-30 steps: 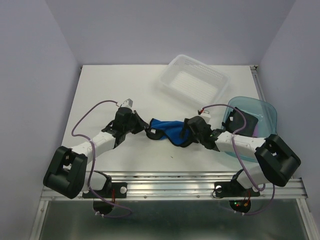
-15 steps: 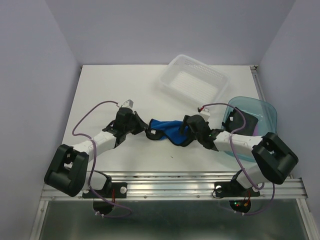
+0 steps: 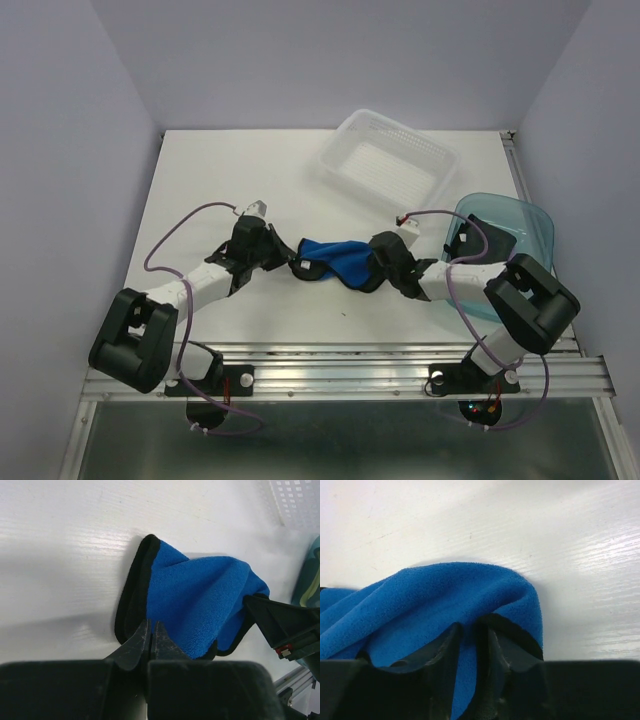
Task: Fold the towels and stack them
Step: Flatten out the crumpled towel
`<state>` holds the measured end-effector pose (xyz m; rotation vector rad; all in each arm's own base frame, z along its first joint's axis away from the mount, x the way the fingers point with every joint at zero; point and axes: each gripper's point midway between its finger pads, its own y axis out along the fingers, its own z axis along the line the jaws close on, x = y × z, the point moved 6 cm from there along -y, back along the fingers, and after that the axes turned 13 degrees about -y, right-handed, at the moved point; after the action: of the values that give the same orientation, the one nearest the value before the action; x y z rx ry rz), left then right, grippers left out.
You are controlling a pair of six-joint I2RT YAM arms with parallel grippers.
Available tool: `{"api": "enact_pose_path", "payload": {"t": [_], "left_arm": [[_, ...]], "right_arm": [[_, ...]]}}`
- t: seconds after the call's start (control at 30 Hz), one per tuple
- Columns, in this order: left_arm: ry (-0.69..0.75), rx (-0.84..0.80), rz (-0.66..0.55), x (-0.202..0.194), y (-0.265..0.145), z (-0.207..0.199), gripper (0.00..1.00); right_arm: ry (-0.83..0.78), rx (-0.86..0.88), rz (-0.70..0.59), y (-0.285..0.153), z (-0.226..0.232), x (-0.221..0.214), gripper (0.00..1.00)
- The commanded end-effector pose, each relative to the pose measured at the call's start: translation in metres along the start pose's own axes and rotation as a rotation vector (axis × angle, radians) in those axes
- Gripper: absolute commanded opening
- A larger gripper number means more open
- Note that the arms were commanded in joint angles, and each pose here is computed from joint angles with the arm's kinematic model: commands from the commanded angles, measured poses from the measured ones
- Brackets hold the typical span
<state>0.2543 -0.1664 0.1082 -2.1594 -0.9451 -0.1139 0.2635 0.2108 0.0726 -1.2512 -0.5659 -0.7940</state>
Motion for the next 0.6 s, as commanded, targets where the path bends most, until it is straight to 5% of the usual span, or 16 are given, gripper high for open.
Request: {"api": "enact_pose_path", "payload": {"t": [0.0,0.13,0.33,0.57], "left_arm": [[0.03,-0.033,-0.041,0.009,-0.004,-0.014,0.0],[0.042,-0.01,-0.088,0.02,-0.006,-0.017,0.0],[0.021,-0.067,-0.218,0.082,-0.03,-0.039,0.0],[0.058,-0.118,-0.543,0.152,-0.122,-0.102,0.0]], "right_arm": [[0.075,-0.027,-0.06,0.0,0.004,0.014,0.23],[0.039,0.068,-0.064,-0.013,0.018,0.029,0.01],[-0.125,0.339,-0.132,-0.057,0.06,0.082,0.01],[-0.248,0.431,-0.323,-0.112,0.098,0.178,0.01]]}}
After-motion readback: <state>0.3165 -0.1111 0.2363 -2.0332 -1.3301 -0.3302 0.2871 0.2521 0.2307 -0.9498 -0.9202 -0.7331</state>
